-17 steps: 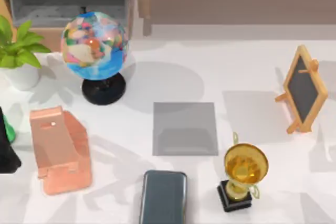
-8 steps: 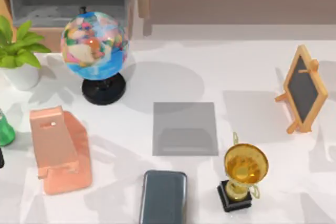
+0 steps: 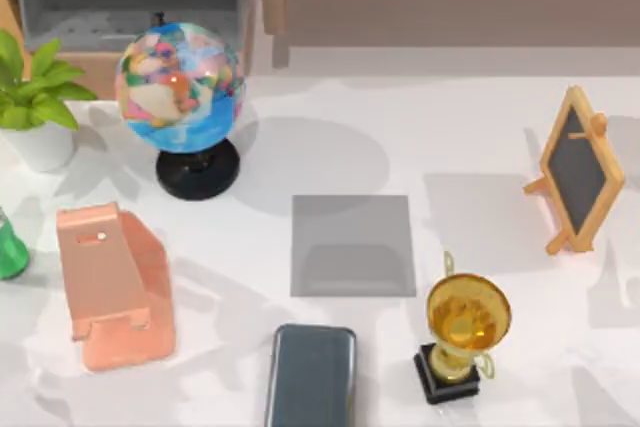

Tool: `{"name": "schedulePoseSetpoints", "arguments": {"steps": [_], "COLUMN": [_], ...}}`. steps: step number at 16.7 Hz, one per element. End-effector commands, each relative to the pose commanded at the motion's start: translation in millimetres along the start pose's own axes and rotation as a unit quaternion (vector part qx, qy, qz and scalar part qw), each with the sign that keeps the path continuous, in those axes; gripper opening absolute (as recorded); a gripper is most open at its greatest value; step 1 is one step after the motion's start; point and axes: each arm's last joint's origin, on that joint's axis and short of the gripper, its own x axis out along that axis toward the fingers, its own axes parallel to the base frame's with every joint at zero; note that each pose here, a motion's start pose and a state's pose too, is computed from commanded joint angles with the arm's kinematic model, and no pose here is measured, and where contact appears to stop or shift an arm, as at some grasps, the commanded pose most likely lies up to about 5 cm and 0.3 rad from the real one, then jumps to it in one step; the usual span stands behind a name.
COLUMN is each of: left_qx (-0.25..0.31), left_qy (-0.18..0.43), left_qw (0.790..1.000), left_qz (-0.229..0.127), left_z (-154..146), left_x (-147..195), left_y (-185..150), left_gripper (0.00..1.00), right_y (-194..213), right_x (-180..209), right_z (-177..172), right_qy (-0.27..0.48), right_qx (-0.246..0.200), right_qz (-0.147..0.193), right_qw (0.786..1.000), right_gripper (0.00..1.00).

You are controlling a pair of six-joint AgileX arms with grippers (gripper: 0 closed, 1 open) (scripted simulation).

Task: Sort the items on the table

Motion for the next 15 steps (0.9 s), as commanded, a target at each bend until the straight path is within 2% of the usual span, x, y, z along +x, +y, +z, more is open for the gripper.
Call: {"name": "schedulePoseSetpoints", "arguments": {"steps": [4, 7, 9, 15], "left_qx": [-0.016, -0.025, -0.029, -0.028], "left_qy": [0.141, 0.204, 0.222, 0.223], "left_qw": [0.990, 0.978, 0.974, 0.973], "left_qz": [-0.022, -0.039, -0.045, -0.045], "left_z": [20, 30, 33, 33], "left_x": [15, 24, 27, 28], "left_y": [27, 43, 49, 48], "left_gripper": [1.00, 1.00, 1.00, 1.00], "right_y": [0, 0, 0, 0], "right_x": [0, 0, 0, 0], "right_z": [0, 0, 0, 0], "right_qy": [0.000, 0.000, 0.000, 0.000], "right_qx": [0.000, 0.000, 0.000, 0.000], "right_qz": [0.000, 0.000, 0.000, 0.000], "right_qw": [1.000, 1.000, 1.000, 1.000], "right_gripper": [1.00, 1.00, 1.00, 1.00]}}
